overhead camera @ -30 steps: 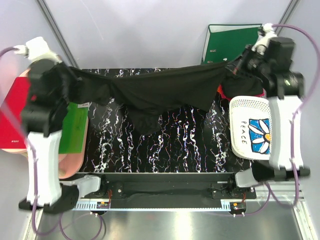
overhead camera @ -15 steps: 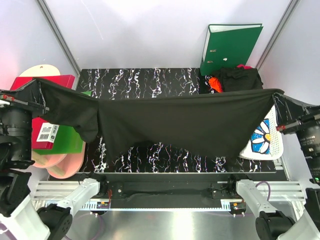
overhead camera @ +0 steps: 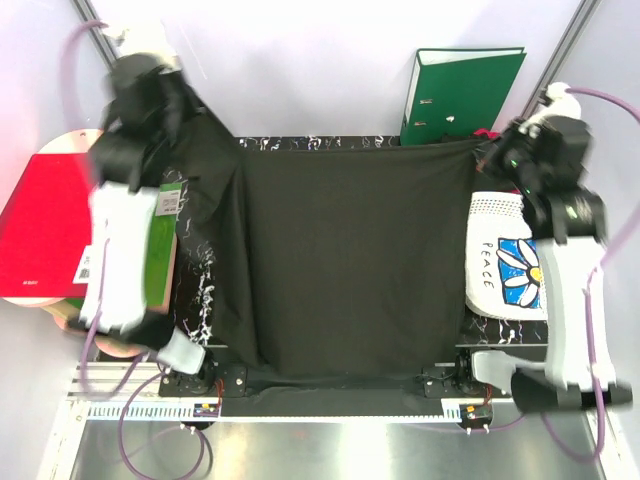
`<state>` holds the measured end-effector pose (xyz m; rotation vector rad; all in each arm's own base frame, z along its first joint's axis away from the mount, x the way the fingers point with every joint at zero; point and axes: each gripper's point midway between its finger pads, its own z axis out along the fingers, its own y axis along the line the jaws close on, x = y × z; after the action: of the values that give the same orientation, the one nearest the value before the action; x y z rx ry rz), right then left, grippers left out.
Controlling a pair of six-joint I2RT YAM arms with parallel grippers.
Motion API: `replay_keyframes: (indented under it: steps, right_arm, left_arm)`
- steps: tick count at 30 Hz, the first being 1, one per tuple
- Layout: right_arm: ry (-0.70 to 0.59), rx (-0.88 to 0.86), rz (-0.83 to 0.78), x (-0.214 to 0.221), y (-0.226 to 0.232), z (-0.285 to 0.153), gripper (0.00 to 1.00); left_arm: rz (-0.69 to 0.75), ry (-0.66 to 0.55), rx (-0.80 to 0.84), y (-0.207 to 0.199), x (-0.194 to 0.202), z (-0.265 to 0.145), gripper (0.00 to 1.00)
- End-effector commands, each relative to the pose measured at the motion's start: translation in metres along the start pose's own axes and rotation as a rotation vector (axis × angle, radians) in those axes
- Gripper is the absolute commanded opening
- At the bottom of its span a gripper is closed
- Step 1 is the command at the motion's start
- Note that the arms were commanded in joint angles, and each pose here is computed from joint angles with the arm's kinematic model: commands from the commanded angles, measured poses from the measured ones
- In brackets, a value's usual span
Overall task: Fold and stack the t-shirts
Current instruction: Flatten out the tshirt
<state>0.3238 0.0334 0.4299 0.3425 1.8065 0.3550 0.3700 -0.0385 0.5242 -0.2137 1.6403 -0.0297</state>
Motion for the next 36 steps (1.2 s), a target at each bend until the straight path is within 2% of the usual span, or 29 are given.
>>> replay_keyframes:
  steps: [1, 3, 5, 7, 10, 13, 14, 15, 16, 17, 18, 19, 20, 21, 23, 24, 26, 29, 32, 35, 36]
  right_arm:
    - [-0.060, -0.028, 0.029, -0.019, 0.007, 0.045, 0.00]
    - [-0.030, -0.021, 0.038, -0.014, 0.005, 0.074, 0.00]
    - [-0.030, -0.066, 0.036, -0.022, 0.017, 0.082, 0.00]
    - [-0.040, -0.092, 0.046, -0.032, 0.026, 0.089, 0.00]
    - [-0.120, -0.150, 0.035, -0.067, 0.047, 0.073, 0.00]
    - [-0.182, -0.211, 0.008, -0.093, 0.065, 0.039, 0.00]
    - [-0.205, -0.248, 0.005, -0.098, 0.073, 0.018, 0.00]
    - [-0.208, -0.265, 0.003, -0.098, 0.076, 0.006, 0.00]
    - [-0.220, -0.281, 0.001, -0.099, 0.079, -0.009, 0.00]
    - [-0.238, -0.301, -0.003, -0.095, 0.080, -0.033, 0.00]
    - [-0.235, -0.300, -0.004, -0.090, 0.078, -0.046, 0.00]
    - [-0.224, -0.293, -0.019, -0.081, 0.073, -0.054, 0.00]
    - [-0.268, -0.307, -0.031, -0.083, 0.074, -0.087, 0.00]
    - [-0.250, -0.293, -0.039, -0.073, 0.069, -0.098, 0.00]
    - [-0.257, -0.270, -0.070, -0.061, 0.059, -0.132, 0.00]
    - [-0.257, -0.261, -0.081, -0.056, 0.055, -0.142, 0.00]
    - [-0.272, -0.239, -0.104, -0.048, 0.047, -0.171, 0.00]
    - [-0.300, -0.218, -0.118, -0.045, 0.040, -0.198, 0.00]
    - [-0.320, -0.227, -0.122, -0.043, 0.040, -0.214, 0.00]
    - [-0.330, -0.221, -0.137, -0.045, 0.040, -0.218, 0.00]
    - [-0.329, -0.211, -0.140, -0.046, 0.038, -0.215, 0.00]
  left_arm:
    - [-0.050, 0.136, 0.073, -0.013, 0.043, 0.068, 0.00]
    - [-0.072, 0.157, 0.061, -0.008, 0.051, 0.084, 0.00]
    - [-0.118, 0.174, 0.074, -0.011, 0.057, 0.095, 0.00]
    - [-0.170, 0.135, 0.101, -0.017, 0.040, 0.091, 0.00]
    - [-0.240, 0.038, 0.157, -0.026, 0.001, 0.068, 0.00]
    - [-0.261, -0.053, 0.209, -0.028, -0.036, 0.030, 0.00]
    - [-0.255, -0.038, 0.212, -0.027, -0.031, 0.024, 0.00]
    - [-0.256, -0.071, 0.230, -0.024, -0.042, -0.002, 0.00]
    - [-0.249, -0.072, 0.233, -0.022, -0.040, -0.013, 0.00]
    - [-0.238, -0.023, 0.228, -0.020, -0.020, -0.014, 0.00]
    - [-0.239, -0.064, 0.234, -0.014, -0.029, -0.045, 0.00]
    - [-0.232, -0.064, 0.239, -0.012, -0.025, -0.056, 0.00]
    - [-0.221, -0.031, 0.234, -0.009, -0.008, -0.060, 0.00]
    - [-0.220, -0.080, 0.239, -0.002, -0.017, -0.089, 0.00]
    - [-0.208, -0.075, 0.242, 0.002, -0.004, -0.109, 0.00]
    - [-0.219, -0.118, 0.255, 0.008, -0.010, -0.138, 0.00]
    - [-0.233, -0.141, 0.278, 0.012, -0.012, -0.163, 0.00]
    - [-0.236, -0.209, 0.295, 0.025, -0.029, -0.215, 0.00]
    - [-0.233, -0.273, 0.268, 0.041, -0.042, -0.248, 0.00]
    - [-0.242, -0.314, 0.254, 0.047, -0.055, -0.260, 0.00]
    - [-0.236, -0.300, 0.245, 0.045, -0.056, -0.251, 0.00]
